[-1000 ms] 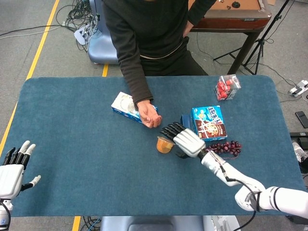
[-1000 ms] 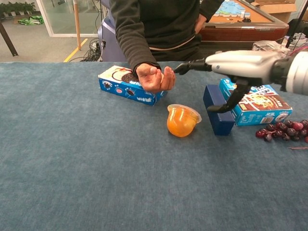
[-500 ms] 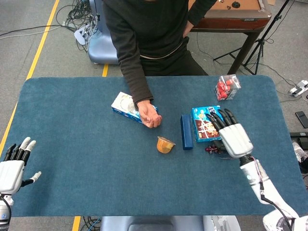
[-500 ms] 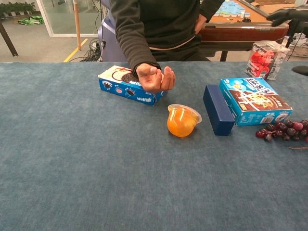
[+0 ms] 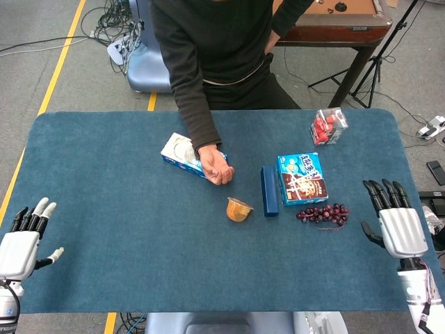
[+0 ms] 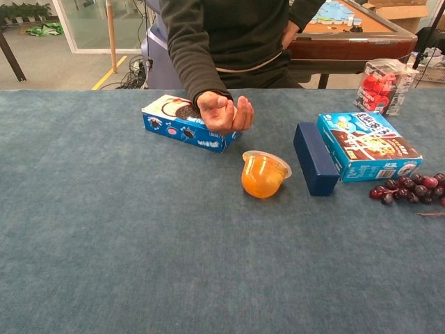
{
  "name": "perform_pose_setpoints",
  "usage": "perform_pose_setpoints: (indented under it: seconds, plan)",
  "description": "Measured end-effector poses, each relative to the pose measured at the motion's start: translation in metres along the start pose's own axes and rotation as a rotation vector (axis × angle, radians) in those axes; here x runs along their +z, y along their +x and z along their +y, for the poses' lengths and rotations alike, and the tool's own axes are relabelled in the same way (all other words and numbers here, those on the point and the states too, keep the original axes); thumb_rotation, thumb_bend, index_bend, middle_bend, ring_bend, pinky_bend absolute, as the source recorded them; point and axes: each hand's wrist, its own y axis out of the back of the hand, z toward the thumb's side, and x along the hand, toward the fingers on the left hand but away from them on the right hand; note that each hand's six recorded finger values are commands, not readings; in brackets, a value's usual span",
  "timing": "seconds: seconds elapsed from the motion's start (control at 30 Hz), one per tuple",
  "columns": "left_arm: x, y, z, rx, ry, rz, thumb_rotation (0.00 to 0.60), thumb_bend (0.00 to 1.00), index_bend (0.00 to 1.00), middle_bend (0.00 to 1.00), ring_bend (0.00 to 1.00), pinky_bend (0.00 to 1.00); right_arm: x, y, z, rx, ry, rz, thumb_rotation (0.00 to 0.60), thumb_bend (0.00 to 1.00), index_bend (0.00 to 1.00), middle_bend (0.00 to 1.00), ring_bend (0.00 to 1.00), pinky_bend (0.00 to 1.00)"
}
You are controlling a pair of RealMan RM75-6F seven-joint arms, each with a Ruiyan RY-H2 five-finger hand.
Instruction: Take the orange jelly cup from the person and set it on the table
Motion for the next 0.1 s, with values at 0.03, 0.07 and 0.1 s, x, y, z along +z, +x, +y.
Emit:
perform_pose_setpoints:
  seconds: [0.03,0.07,0.1]
  plan:
    - [0.0008,-0.0001,0.0003,0.001,0.000,-0.001,0.600,0.19,0.06,0.02,0.09,0.04,-0.0029,0.0047,-0.0001,-0.005,-0.008,-0.008,0.600,0.30,0.00,0.11,0.00,0.05]
    - [0.0015,-0.0003,0.0004,0.002,0.000,-0.002,0.600,0.19,0.06,0.02,0.09,0.04,-0.0047,0.0080,-0.0006,-0.005,-0.014,-0.014,0.600,0.30,0.00,0.11,0.00,0.05]
    - [0.0020,-0.0004,0.0006,0.002,0.001,-0.002,0.600,0.19,0.06,0.02,0.09,0.04,-0.0062,0.0110,-0.0014,-0.003,-0.020,-0.018,0.600,0.30,0.00,0.11,0.00,0.05]
